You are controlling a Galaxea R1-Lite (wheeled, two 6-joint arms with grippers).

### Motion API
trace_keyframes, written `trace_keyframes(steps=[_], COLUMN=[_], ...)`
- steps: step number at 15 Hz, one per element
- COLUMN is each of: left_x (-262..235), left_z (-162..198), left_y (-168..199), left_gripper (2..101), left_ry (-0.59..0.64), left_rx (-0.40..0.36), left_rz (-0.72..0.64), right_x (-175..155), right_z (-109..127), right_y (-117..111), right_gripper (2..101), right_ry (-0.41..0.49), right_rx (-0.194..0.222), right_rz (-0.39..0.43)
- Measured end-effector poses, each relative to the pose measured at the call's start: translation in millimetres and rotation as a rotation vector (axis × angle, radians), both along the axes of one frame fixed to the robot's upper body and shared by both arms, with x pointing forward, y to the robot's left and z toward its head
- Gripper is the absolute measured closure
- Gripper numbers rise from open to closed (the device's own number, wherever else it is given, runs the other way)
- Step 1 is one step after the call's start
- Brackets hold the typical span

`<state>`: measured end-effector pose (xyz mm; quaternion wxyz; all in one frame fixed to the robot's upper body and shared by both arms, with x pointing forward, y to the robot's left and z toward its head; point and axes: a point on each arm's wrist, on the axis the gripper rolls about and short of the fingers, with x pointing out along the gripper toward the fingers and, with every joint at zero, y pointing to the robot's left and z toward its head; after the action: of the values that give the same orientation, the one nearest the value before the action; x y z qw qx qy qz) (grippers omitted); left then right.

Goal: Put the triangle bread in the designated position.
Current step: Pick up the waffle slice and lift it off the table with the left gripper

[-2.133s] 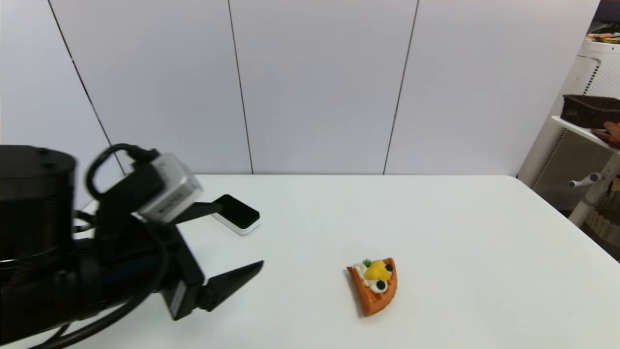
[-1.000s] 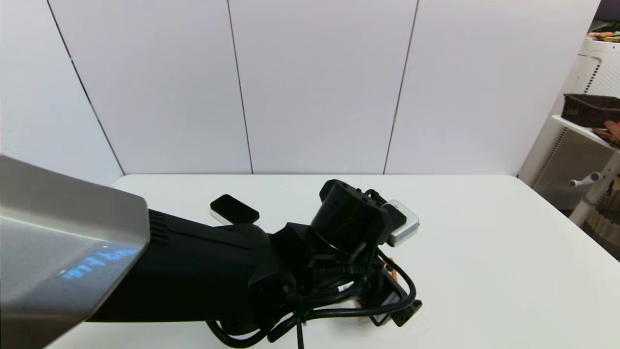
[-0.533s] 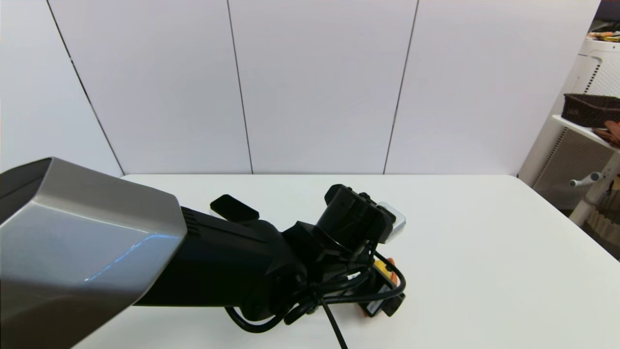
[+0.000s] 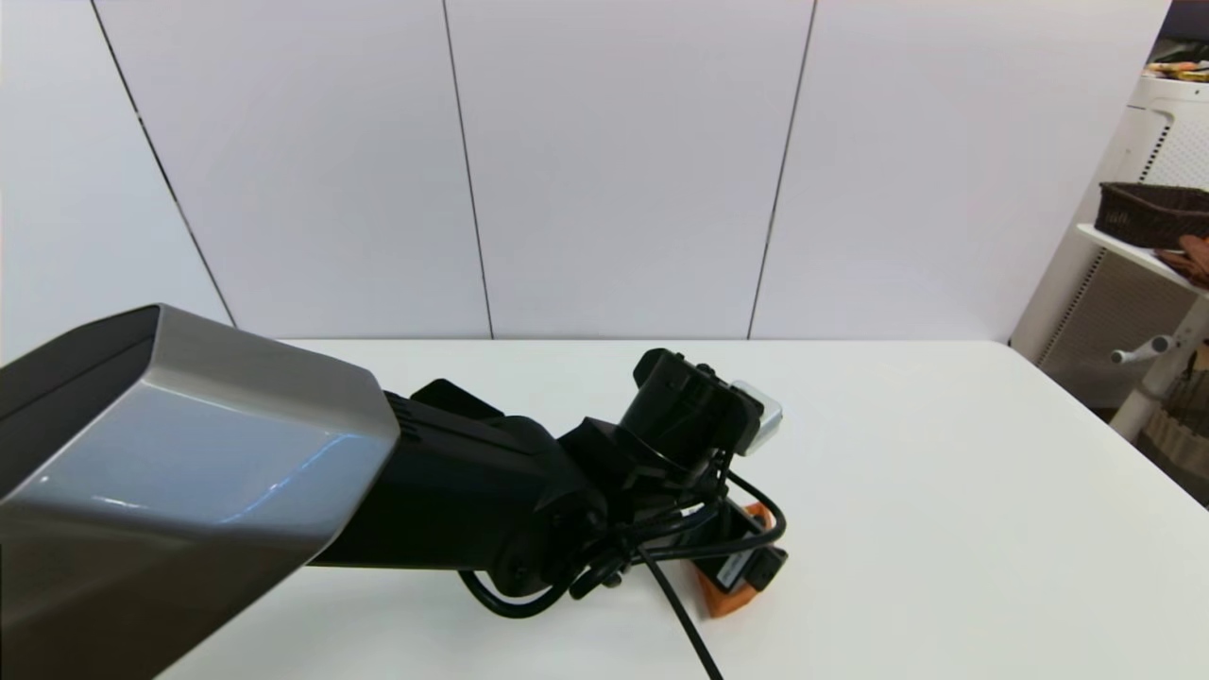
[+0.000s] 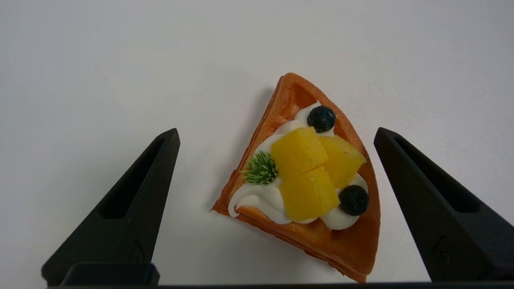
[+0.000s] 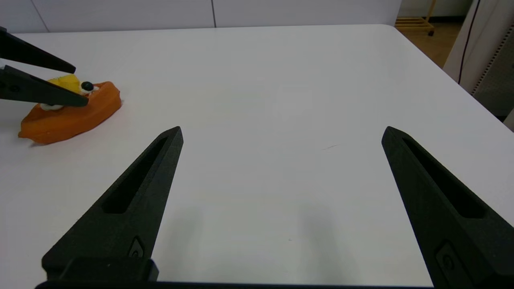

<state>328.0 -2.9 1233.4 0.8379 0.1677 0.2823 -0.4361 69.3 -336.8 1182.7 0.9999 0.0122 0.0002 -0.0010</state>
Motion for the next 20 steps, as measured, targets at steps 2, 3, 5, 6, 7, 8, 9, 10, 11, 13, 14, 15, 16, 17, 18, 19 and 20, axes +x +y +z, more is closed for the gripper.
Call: trace_keyframes(steps=[2,3,5,6,7,8,9,10,11,13,14,15,16,17,18,19,20], left_x=[0.5,0.7,0.7,0.5,0.1,-0.7,-1.6,-2.1,-2.1,-2.0,-1.6,-1.3,-0.9,-0.6,-0.3,0.2,0.4], left_z=[0.4,0.0,-1.4,-2.5,-4.0,-6.1,-8.9,-11.1,-12.5,-15.9,-17.6,-19.3,-20.3,-21.3,-21.9,-22.0,-22.2], left_y=[-2.5,-2.9,-2.9,-2.8,-2.2,-1.1,0.3,1.0,0.9,0.0,-0.7,-1.2,-2.0,-2.5,-3.0,-3.3,-3.6], left_gripper=[5.3,5.3,5.3,5.3,5.3,5.3,5.3,5.3,5.3,5.3,11.3,21.5,29.3,34.7,38.4,40.6,42.2], left_ry=[0.005,0.007,0.012,0.016,0.024,0.036,0.052,0.064,0.07,0.087,0.09,0.092,0.092,0.093,0.093,0.093,0.093], left_rx=[-0.011,-0.011,-0.007,-0.004,0.006,0.025,0.048,0.066,0.071,0.071,0.073,0.076,0.075,0.076,0.077,0.076,0.076], left_rz=[-0.006,-0.008,-0.007,-0.006,-0.007,-0.007,-0.006,-0.005,-0.008,-0.022,-0.024,-0.025,-0.025,-0.025,-0.025,-0.025,-0.024], right_x=[0.0,0.0,0.0,0.0,0.0,0.0,0.0,0.0,0.0,0.0,0.0,0.0,0.0,0.0,0.0,0.0,0.0], right_z=[0.0,0.0,0.0,0.0,0.0,0.0,0.0,0.0,0.0,0.0,0.0,0.0,0.0,0.0,0.0,0.0,0.0], right_y=[0.0,0.0,0.0,0.0,0.0,0.0,0.0,0.0,0.0,0.0,0.0,0.0,0.0,0.0,0.0,0.0,0.0], right_gripper=[4.3,4.3,4.3,4.3,4.3,4.3,4.3,4.3,4.3,4.3,4.3,4.3,4.3,4.3,4.3,4.3,4.3], right_ry=[0.0,0.0,0.0,0.0,0.0,0.0,0.0,0.0,0.0,0.0,0.0,0.0,0.0,0.0,0.0,0.0,0.0], right_rx=[0.0,0.0,0.0,0.0,0.0,0.0,0.0,0.0,0.0,0.0,0.0,0.0,0.0,0.0,0.0,0.0,0.0], right_rz=[0.0,0.0,0.0,0.0,0.0,0.0,0.0,0.0,0.0,0.0,0.0,0.0,-0.001,0.0,0.0,0.0,0.0])
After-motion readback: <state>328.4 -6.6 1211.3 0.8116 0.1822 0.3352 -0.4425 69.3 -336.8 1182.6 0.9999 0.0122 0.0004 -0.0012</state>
